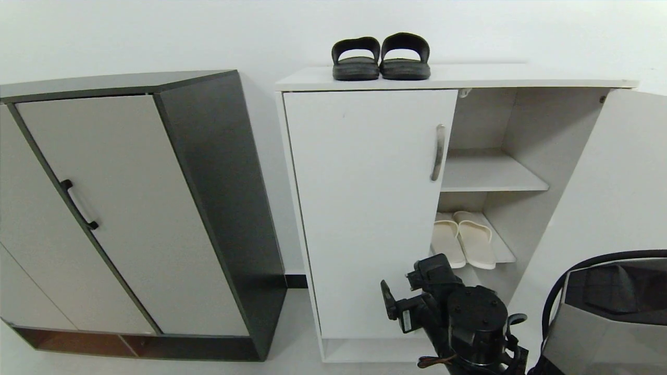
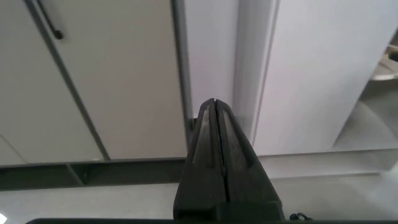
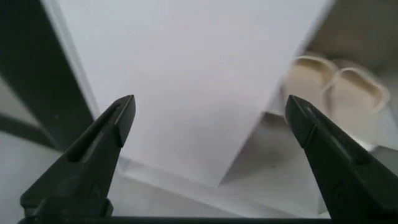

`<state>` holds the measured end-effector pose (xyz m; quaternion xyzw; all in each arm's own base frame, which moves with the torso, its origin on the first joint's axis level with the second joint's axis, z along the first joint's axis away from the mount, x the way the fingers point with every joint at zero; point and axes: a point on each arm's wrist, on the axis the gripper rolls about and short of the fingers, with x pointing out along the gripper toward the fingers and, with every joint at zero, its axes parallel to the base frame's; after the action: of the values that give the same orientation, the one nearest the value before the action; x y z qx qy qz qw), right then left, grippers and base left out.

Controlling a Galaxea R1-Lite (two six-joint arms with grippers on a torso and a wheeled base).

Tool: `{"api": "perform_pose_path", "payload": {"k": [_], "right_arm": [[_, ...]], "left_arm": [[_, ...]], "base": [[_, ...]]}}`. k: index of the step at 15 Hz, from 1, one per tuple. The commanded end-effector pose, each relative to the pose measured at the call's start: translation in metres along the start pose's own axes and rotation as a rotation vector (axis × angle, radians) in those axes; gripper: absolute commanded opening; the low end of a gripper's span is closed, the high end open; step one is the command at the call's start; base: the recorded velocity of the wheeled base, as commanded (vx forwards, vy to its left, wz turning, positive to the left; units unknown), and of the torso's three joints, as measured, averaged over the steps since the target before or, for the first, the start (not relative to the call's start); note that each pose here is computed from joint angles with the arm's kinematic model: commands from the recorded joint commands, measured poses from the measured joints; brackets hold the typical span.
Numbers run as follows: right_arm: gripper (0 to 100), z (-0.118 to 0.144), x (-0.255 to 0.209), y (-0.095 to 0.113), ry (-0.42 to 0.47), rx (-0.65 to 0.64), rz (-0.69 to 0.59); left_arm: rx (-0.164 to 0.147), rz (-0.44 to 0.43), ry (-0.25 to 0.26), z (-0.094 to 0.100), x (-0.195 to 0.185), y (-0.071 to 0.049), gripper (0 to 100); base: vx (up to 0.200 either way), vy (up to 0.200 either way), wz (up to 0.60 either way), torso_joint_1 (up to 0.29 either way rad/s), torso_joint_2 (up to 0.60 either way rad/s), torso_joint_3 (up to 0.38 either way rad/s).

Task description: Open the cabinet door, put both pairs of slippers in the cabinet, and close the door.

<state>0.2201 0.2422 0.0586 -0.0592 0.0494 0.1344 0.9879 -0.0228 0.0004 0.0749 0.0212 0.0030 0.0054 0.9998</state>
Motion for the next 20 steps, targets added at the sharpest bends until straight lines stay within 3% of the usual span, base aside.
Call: {"api": "perform_pose_path", "payload": {"k": [1,14,20], "right_arm": [[100,0.0041,0.0017,-0.0052,-0.009,0.012,-0.008],[100,0.0052,0.0033,-0.0047,-0.036,0.028,-0.006],[100,0.004,0.0032,-0.0047,-0.029,0.022,-0.006]], "left_arm": [[-0.001,0.0,0.002,0.0,0.0001,0.0,0],[-0.002,0.0,0.0,0.0,0.0,0.0,0],[-0.001,0.0,0.0,0.0,0.0,0.0,0]], "base": [[0.0,0.2,0.0,0.007,0.0,0.002],[0.0,0.0,0.0,0.0,-0.01,-0.003],[0.0,0.0,0.0,0.032,-0.35,-0.325]]}}
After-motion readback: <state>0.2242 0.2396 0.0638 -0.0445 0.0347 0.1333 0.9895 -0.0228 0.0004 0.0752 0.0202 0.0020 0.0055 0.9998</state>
